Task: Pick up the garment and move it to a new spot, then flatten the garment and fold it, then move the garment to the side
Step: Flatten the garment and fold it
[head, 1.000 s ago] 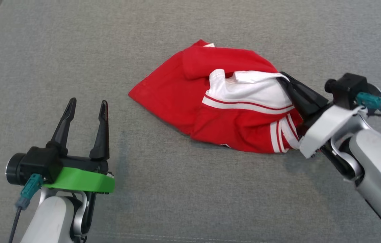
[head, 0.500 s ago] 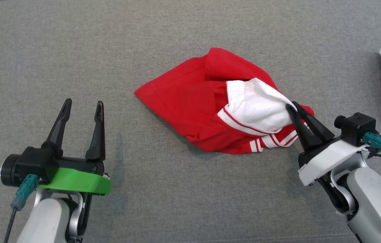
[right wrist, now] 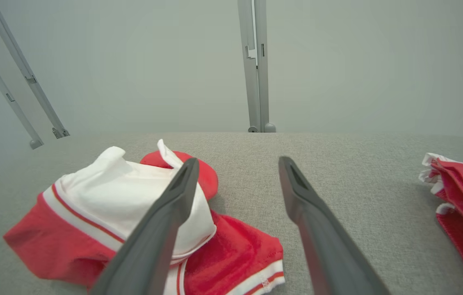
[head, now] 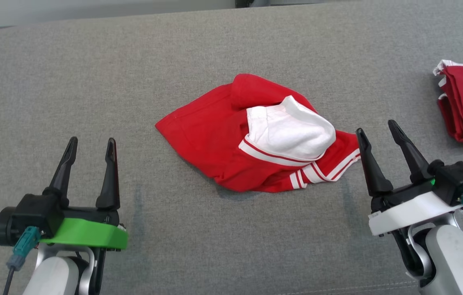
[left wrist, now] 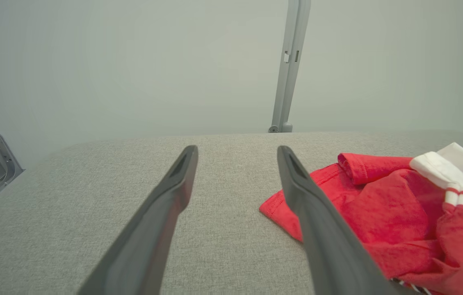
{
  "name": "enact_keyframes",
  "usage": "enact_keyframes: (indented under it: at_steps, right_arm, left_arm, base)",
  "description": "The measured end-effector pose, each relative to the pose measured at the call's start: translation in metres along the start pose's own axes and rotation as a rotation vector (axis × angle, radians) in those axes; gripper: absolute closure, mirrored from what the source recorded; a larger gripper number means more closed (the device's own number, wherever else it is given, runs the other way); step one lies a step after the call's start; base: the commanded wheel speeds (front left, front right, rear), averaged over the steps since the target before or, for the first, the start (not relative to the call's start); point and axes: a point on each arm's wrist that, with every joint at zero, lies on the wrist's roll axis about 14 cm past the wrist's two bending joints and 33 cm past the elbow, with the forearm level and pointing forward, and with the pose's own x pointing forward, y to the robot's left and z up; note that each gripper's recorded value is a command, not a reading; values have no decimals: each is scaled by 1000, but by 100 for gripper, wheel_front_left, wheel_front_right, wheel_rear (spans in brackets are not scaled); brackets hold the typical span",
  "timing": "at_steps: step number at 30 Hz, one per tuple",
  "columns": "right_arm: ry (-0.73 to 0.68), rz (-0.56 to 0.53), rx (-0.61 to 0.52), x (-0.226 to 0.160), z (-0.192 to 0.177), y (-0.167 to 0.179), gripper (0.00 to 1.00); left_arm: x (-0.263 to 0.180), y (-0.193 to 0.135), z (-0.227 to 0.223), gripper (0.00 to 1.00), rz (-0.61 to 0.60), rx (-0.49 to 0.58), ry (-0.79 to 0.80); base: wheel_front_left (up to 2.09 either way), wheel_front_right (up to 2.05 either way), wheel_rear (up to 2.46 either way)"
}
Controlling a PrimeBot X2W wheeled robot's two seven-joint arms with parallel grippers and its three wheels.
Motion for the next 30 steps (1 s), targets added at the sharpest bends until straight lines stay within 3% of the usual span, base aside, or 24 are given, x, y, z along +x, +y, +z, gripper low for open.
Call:
enact_keyframes:
  at_steps: [13,30]
  right_arm:
    - [-18,-41,-17,-38,21,7,0]
    - [6,-22,-18,-29,18,9,0]
  left_arm:
    - [-23,-8,5,0,3,-13,14]
    - [-25,-6,8,0,6,-8,14]
  base:
    - [0,0,0]
    - [0,0,0]
